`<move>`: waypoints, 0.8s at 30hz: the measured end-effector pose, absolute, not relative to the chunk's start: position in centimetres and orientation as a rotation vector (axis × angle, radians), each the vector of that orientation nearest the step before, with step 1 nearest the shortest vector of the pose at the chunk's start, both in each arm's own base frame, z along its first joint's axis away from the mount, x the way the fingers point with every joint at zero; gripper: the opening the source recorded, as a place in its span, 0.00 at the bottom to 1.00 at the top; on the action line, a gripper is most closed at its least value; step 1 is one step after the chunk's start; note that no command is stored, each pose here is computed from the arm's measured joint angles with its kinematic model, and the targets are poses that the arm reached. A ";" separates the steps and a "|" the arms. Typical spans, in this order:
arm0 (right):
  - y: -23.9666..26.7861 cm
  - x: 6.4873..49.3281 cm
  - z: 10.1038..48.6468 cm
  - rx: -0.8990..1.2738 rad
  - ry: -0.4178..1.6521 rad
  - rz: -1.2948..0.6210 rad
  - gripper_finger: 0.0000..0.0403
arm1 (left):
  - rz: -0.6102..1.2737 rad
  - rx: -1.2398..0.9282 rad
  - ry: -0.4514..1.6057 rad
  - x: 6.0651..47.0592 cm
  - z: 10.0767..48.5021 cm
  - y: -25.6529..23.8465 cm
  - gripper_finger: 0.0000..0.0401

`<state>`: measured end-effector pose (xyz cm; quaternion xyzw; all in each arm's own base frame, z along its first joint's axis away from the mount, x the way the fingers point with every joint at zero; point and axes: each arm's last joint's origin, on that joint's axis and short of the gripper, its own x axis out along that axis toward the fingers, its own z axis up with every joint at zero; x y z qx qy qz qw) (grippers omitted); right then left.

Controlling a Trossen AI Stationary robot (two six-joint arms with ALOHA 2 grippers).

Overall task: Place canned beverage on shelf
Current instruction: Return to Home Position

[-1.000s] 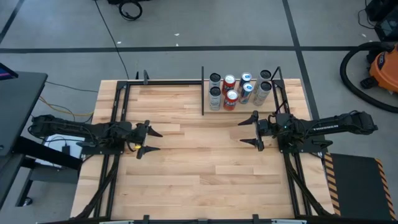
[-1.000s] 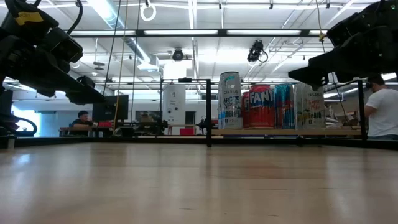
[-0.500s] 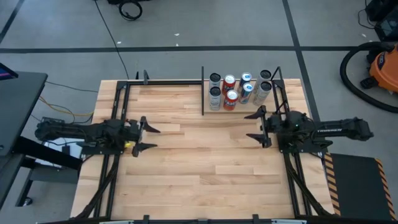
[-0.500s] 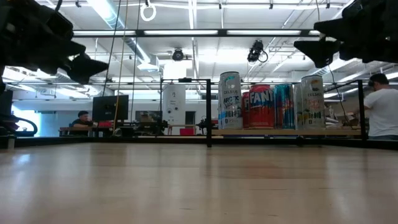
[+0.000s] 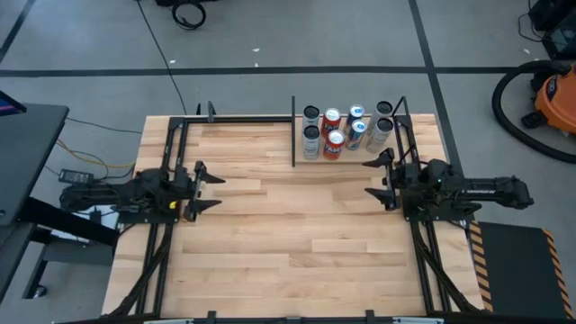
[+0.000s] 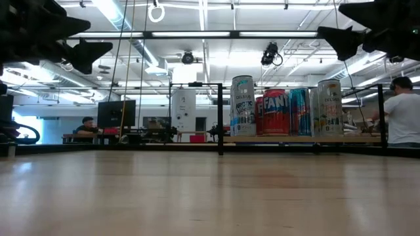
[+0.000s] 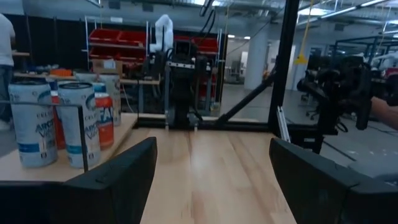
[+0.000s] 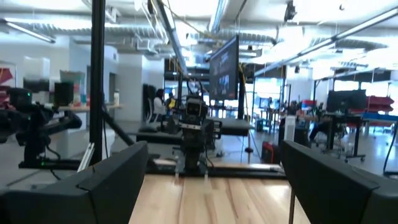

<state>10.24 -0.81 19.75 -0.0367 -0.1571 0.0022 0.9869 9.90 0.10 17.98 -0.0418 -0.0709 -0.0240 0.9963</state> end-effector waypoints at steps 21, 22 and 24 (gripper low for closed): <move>-0.6 8.5 21.1 -0.094 -0.495 0.002 0.93 | -0.050 -0.081 -0.186 9.6 18.3 0.1 0.78; -0.6 8.5 21.1 -0.094 -0.495 0.002 0.93 | -0.050 -0.081 -0.185 9.6 18.3 0.1 0.78; -0.6 8.5 21.1 -0.094 -0.494 0.002 0.93 | -0.050 -0.081 -0.185 9.6 18.3 0.1 0.78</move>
